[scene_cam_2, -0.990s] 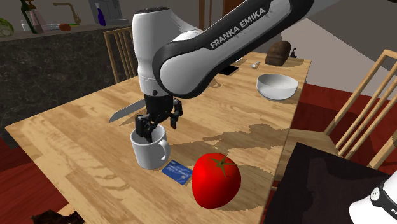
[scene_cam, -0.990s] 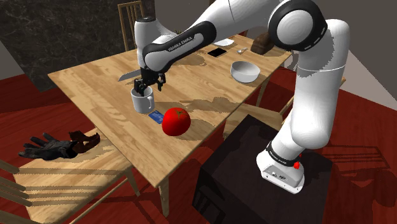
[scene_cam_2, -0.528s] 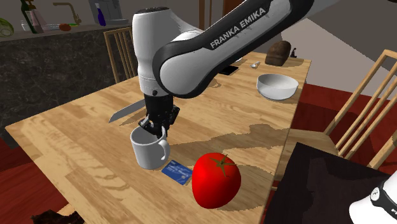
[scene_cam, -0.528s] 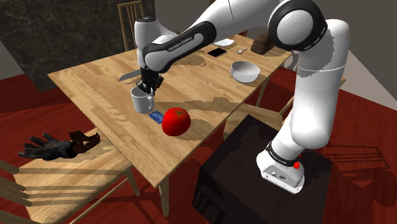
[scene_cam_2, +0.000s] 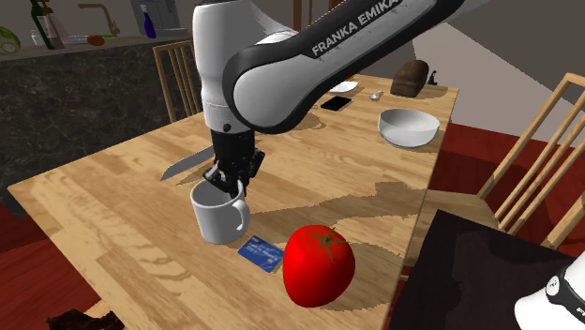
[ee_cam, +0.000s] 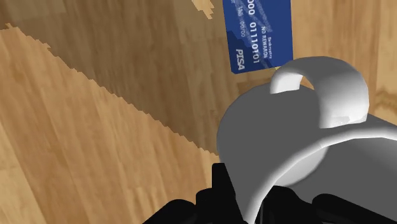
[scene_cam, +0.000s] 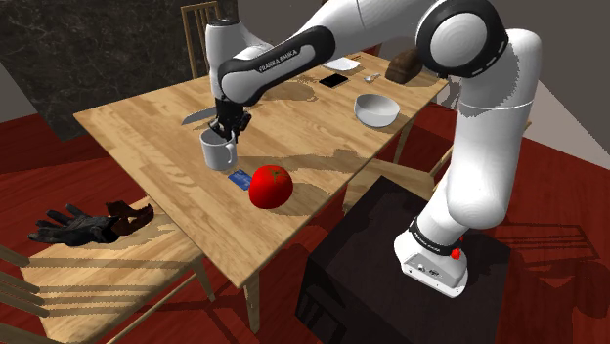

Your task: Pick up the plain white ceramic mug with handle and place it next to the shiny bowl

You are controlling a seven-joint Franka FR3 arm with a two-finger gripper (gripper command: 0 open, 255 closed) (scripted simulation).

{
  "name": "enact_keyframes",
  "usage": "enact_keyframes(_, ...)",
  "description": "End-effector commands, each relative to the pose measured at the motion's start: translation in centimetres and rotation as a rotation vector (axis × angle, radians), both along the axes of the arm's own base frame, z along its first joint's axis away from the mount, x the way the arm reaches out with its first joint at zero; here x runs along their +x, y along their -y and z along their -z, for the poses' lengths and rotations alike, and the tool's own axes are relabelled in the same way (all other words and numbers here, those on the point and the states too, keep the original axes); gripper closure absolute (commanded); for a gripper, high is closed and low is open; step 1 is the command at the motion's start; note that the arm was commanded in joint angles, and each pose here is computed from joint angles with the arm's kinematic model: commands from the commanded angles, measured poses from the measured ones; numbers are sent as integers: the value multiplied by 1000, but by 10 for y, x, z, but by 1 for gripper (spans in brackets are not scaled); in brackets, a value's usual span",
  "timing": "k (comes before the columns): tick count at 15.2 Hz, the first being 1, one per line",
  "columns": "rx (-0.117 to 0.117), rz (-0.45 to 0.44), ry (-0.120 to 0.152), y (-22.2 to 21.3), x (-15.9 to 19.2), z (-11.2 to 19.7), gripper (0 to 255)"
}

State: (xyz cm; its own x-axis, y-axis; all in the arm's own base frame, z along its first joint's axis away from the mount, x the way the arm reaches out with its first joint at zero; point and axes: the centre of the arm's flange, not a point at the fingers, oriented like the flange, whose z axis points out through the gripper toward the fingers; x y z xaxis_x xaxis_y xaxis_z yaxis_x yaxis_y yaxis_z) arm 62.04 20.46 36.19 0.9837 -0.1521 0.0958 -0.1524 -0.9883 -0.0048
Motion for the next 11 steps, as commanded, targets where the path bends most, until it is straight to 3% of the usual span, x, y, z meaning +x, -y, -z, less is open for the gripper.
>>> enact_keyframes(1,0,0,0,0,0,-11,255)
enact_keyframes(11,0,0,0,0,0,-63,255)
